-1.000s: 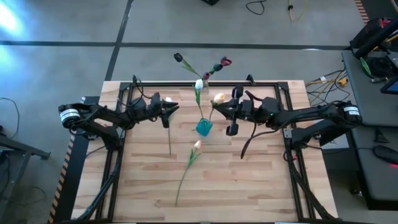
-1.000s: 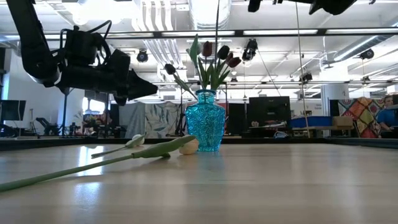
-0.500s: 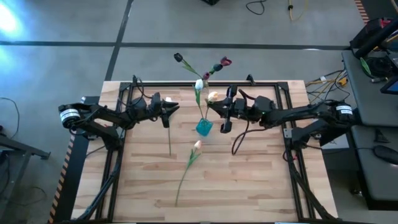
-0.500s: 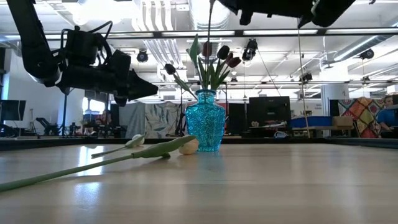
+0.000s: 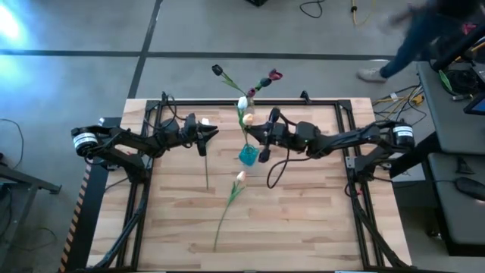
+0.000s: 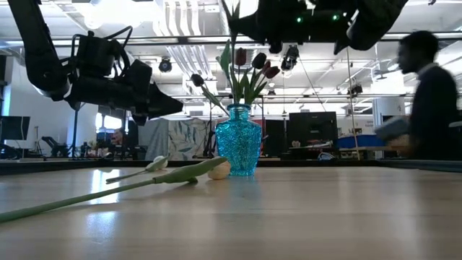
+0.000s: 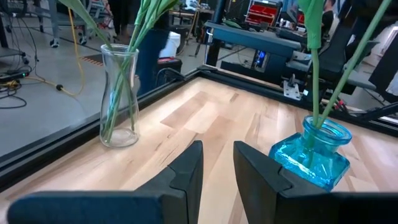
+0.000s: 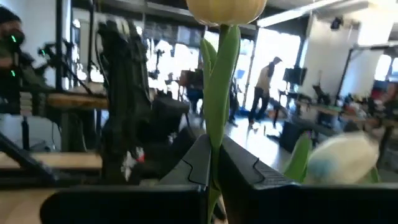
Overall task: Sort flowers into vase by color
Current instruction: Put the right orange tulip into the blue vase
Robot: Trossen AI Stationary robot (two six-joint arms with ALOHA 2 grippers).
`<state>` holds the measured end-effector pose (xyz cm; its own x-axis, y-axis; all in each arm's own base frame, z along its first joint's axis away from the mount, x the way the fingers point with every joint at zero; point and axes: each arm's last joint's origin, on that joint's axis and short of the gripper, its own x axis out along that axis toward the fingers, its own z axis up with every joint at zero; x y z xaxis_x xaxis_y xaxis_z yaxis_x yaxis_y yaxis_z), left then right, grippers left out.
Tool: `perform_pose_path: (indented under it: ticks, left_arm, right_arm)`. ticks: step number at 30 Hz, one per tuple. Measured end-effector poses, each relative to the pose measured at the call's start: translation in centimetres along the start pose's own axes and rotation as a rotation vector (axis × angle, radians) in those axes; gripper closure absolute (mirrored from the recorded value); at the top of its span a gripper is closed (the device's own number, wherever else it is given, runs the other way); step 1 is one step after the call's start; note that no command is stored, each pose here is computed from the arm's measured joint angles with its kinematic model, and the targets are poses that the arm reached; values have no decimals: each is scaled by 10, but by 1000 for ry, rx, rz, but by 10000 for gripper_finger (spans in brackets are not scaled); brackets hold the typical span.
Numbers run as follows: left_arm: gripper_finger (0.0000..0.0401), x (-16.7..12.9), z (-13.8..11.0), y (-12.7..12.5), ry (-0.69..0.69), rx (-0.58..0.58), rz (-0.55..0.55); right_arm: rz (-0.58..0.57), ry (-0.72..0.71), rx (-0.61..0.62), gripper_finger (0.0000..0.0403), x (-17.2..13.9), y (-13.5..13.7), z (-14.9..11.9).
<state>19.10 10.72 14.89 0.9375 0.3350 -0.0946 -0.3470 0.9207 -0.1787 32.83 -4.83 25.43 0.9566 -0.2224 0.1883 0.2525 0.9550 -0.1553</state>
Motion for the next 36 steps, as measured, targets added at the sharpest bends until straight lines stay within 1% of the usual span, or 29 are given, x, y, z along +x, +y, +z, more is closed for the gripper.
perform_pose_path:
  ticks: [7, 10, 15, 18, 24, 27, 31, 36]
  left_arm:
    - [326, 0, 0, 0, 1, 1, 0]
    - [326, 0, 0, 0, 1, 2, 0]
    - [326, 0, 0, 0, 3, 1, 0]
    - [326, 0, -1, 0, 9, -6, 1]
    - [326, 0, -2, 0, 24, -10, 4]
    - [326, 0, -2, 0, 24, -9, 4]
    - [326, 0, -2, 0, 24, -10, 4]
    - [326, 0, -2, 1, 21, -9, 13]
  right_arm:
    - [-109, 117, 7, 390, 2, 0, -17]
    - [-126, 157, 23, 390, 2, 0, -22]
    - [-125, 174, 35, 383, 2, 0, -24]
    - [-125, 191, 37, 357, 1, 0, -25]
    - [-125, 210, 67, 291, 1, 0, -26]
    - [-121, 227, 67, 266, 0, 1, -27]
    - [-121, 238, 89, 244, -2, 0, -24]
    - [-118, 243, 91, 232, -5, -1, -15]
